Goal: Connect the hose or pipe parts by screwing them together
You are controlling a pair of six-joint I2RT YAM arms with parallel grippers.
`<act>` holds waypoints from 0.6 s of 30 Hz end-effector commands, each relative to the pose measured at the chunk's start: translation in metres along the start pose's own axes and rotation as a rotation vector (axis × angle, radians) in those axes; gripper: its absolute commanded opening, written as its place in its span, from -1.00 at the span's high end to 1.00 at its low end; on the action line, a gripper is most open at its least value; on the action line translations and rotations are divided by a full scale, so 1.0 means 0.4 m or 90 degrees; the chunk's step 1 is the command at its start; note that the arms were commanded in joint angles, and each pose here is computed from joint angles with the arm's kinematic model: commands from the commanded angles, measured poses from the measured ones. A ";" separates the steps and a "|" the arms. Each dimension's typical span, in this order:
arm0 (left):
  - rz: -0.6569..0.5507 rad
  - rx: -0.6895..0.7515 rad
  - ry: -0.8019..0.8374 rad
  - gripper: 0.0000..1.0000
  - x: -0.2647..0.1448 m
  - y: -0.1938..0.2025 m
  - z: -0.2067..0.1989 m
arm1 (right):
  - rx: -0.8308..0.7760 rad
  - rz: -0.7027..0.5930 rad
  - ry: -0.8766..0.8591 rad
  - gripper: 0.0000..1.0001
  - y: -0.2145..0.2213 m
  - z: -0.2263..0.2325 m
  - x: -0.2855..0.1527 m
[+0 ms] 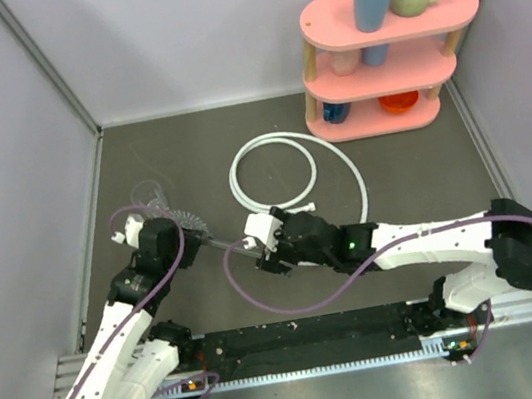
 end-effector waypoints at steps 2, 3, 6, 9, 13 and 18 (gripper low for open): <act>-0.037 -0.048 0.054 1.00 -0.040 -0.052 -0.068 | -0.040 -0.005 0.036 -0.58 -0.049 0.013 0.031; -0.041 -0.045 0.052 1.00 -0.040 -0.054 -0.066 | -0.042 0.004 0.035 -0.58 -0.038 0.018 0.038; -0.043 -0.043 0.050 1.00 -0.040 -0.054 -0.062 | -0.039 0.003 0.028 -0.59 -0.036 0.029 0.039; -0.044 -0.044 0.047 1.00 -0.038 -0.052 -0.057 | -0.036 0.003 0.025 -0.58 -0.035 0.032 0.036; -0.047 -0.047 0.047 1.00 -0.040 -0.055 -0.057 | -0.036 0.014 0.014 -0.57 -0.016 0.039 0.033; -0.048 -0.044 0.045 1.00 -0.041 -0.054 -0.052 | -0.041 0.019 -0.001 -0.41 0.010 0.063 0.036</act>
Point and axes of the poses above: each gripper's point midway between its finger pads, its own x axis out along the fingers, its own z axis along the line the jaws close on, y = z × x, the point moved 1 cm from there along -x, back along the fingers, and after that the axes turned 10 degrees about x, right-handed, at the moved point
